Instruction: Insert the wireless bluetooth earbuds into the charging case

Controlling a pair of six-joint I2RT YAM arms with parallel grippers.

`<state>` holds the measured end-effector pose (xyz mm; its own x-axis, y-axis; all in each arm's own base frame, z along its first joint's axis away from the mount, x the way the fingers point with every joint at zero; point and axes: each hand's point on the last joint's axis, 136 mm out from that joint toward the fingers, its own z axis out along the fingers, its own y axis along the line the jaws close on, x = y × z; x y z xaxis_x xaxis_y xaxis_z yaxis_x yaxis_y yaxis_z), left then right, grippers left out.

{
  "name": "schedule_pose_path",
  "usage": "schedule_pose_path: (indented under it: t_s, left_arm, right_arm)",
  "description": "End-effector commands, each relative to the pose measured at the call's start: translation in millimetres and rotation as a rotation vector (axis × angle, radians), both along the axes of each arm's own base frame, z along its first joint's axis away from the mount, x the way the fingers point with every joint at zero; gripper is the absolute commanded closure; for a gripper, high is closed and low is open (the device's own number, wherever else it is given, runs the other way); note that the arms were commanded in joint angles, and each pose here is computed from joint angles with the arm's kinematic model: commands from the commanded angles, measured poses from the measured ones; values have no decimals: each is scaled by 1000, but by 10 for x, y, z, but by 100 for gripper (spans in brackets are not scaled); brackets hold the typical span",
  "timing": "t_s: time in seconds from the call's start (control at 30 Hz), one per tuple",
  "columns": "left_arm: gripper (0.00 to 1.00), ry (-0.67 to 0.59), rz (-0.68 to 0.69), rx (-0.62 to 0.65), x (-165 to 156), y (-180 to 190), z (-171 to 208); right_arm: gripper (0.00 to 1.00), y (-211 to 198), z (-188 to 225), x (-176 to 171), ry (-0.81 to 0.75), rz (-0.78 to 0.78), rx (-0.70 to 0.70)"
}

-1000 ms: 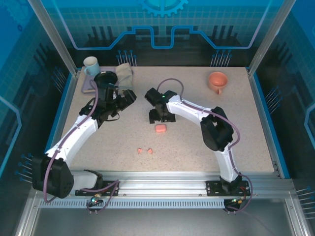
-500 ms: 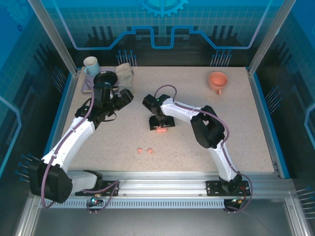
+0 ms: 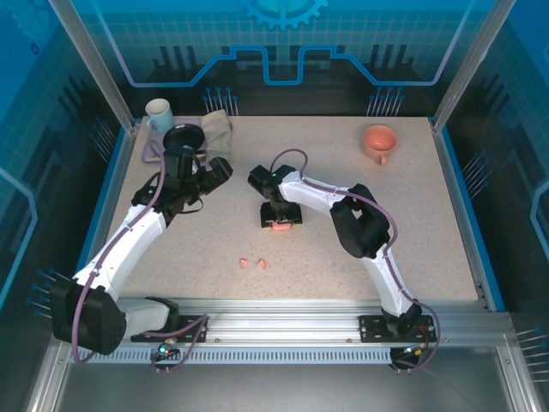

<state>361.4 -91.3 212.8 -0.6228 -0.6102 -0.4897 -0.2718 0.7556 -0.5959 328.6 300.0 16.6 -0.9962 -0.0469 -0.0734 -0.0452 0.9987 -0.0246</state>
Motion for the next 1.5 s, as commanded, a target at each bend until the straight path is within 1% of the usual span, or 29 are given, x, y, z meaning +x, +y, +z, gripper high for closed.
schedule_pose_path:
  t_s: [0.0,0.2,0.33,0.5,0.53,0.63,0.73,0.87,0.97,1.03,1.13,1.27,1.47]
  left_arm:
    - [1,-9,2,-6,-27,32,6]
    - [1,-3,-1,-11,-26,21,-27]
    - [1,19,-14,-13,-20,-6,-103]
    - [1,10,-59,-46,-20,-99,-205]
    - [1,16,-70,-51,-30,-118,-232]
    - [1,33,-122,-70,-35,-214,-292]
    - [1,39,-169,-102,-11,-318,-361]
    - [1,42,-216,-142,9,-484,-440]
    - [1,34,-274,-190,36,-700,-500]
    - [1,21,-329,-244,51,-896,-537]
    - [1,18,-399,-291,31,-1176,-607]
    - [1,32,-472,-313,-38,-1493,-731]
    - [7,23,-545,-351,-177,-1874,-851]
  right_arm:
    - [27,-100,-134,-171,70,-55,-48]
    - [29,-139,-179,-193,76,-72,-64]
    - [36,-154,-190,-167,71,-68,-60]
    - [49,-225,-170,-126,66,-76,-44]
    - [51,-266,-157,-120,62,-83,-47]
    - [51,-395,-93,-127,43,-115,-49]
    - [51,-594,-65,-168,40,-196,-44]
    - [51,-890,-102,-258,52,-381,12]
    - [52,-1044,-81,-285,48,-500,56]
    - [52,-1122,-47,-285,43,-562,71]
    - [52,-1202,39,-260,26,-632,88]
    - [52,-1267,105,-209,21,-725,126]
    - [53,-1308,164,-138,12,-830,190]
